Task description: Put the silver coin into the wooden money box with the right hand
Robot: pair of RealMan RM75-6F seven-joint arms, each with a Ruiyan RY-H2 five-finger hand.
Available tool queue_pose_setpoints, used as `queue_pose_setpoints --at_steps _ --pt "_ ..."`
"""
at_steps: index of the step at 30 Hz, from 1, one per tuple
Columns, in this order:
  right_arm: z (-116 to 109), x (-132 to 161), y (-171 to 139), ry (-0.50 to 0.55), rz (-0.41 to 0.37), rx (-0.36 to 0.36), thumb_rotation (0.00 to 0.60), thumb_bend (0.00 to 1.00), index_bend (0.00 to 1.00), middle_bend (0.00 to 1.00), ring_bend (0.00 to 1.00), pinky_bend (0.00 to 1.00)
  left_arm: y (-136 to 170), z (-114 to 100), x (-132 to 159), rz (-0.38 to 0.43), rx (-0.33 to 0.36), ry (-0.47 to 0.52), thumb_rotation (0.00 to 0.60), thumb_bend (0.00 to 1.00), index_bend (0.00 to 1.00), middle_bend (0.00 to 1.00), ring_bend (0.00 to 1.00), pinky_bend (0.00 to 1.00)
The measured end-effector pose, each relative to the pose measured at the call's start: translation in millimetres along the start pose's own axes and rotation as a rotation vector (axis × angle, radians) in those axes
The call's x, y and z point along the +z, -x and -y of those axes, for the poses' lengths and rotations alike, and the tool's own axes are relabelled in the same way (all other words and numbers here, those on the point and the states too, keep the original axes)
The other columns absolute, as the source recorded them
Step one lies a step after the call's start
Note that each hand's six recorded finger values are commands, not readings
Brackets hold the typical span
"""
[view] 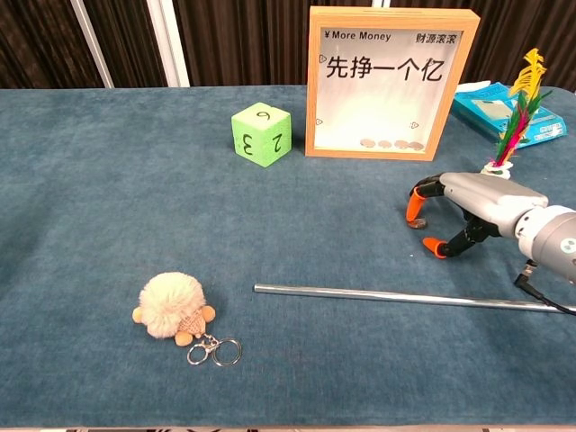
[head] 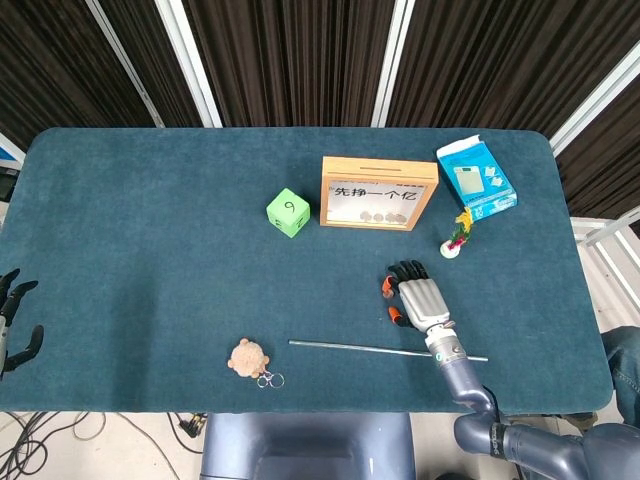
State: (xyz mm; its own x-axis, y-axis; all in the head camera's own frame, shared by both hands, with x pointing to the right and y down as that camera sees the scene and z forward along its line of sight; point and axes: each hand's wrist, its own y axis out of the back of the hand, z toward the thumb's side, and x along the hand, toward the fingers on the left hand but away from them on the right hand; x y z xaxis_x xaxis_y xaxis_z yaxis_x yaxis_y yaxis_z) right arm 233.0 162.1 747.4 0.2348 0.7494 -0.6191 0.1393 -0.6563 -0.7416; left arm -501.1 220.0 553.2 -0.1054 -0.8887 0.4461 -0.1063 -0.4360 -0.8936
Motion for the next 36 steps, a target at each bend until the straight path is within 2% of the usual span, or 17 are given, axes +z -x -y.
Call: queue_pose_setpoints --at_steps 14,24,36 --pt "0.0 1.6 7.6 0.011 0.008 -0.008 0.600 0.45 0.57 0.17 0.08 0.96 0.0 0.2 -0.3 -0.003 -0.004 -0.001 0.600 0.44 0.18 0.01 0.00 0.12" --pt "-5.8 1.9 13.8 0.060 0.026 -0.050 0.600 0.45 0.69 0.17 0.09 0.99 0.0 0.8 -0.5 -0.006 -0.009 -0.001 0.600 0.44 0.19 0.01 0.00 0.12" --pt "-10.1 -1.4 15.0 0.094 0.037 -0.076 0.600 0.47 0.71 0.17 0.10 1.00 0.3 1.2 -0.6 -0.007 -0.012 -0.003 0.600 0.44 0.19 0.01 0.00 0.13"
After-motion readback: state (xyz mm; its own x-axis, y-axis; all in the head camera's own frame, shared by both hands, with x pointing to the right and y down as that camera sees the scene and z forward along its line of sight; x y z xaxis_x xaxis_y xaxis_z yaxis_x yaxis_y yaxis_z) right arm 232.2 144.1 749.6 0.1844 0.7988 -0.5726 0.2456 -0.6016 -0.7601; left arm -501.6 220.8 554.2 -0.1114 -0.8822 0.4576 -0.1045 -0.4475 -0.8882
